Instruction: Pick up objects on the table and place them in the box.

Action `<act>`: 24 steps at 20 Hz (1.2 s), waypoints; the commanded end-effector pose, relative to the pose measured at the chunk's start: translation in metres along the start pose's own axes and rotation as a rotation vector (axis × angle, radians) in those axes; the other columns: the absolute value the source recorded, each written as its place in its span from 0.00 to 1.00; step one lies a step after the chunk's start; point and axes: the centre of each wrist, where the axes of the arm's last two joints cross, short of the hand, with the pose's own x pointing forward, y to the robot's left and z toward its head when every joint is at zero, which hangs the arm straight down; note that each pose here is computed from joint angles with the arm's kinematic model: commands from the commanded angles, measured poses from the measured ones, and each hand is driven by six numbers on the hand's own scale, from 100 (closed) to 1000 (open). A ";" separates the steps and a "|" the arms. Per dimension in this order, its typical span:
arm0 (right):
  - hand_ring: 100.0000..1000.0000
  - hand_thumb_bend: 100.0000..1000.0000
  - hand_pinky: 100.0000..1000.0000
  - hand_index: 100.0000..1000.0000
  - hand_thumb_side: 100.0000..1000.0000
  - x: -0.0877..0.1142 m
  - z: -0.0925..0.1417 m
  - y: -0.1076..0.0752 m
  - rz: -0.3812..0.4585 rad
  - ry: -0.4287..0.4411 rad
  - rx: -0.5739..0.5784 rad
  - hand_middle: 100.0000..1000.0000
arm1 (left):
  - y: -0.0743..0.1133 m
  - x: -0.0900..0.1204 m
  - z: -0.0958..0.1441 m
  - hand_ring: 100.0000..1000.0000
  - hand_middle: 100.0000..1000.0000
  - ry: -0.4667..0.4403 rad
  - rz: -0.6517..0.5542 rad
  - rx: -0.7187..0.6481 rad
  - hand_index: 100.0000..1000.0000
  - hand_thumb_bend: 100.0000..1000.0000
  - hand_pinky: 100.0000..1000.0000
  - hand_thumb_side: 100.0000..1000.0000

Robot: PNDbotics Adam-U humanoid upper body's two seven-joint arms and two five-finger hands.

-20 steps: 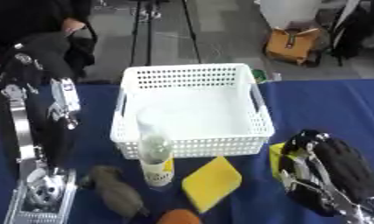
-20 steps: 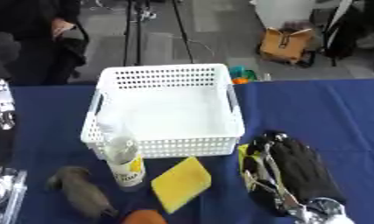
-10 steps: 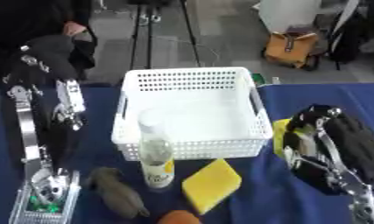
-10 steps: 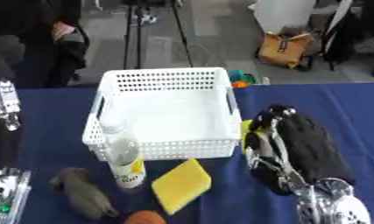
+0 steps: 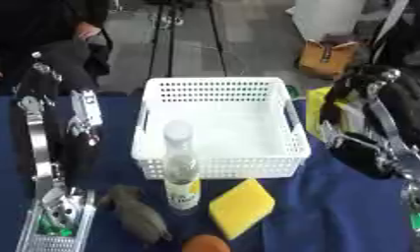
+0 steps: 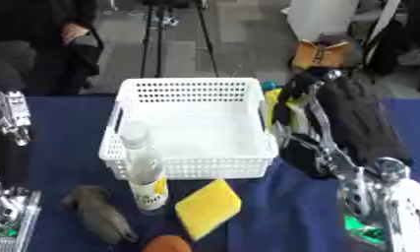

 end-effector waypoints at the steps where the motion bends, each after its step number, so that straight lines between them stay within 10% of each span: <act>1: 0.41 0.00 0.00 0.39 0.00 0.005 -0.014 -0.008 -0.001 -0.035 -0.011 0.24 | 0.004 0.003 -0.004 0.68 0.63 -0.023 -0.007 0.001 0.72 0.00 0.72 0.74; 15: 0.41 0.00 0.00 0.38 0.00 0.019 -0.094 0.057 0.034 -0.120 0.213 0.23 | -0.003 0.007 -0.003 0.68 0.63 -0.019 0.037 0.002 0.72 0.00 0.71 0.74; 24: 0.47 0.08 0.00 0.50 0.11 0.011 -0.105 0.114 0.028 -0.176 0.244 0.27 | -0.007 0.010 -0.004 0.68 0.63 -0.026 0.061 -0.002 0.72 0.00 0.71 0.74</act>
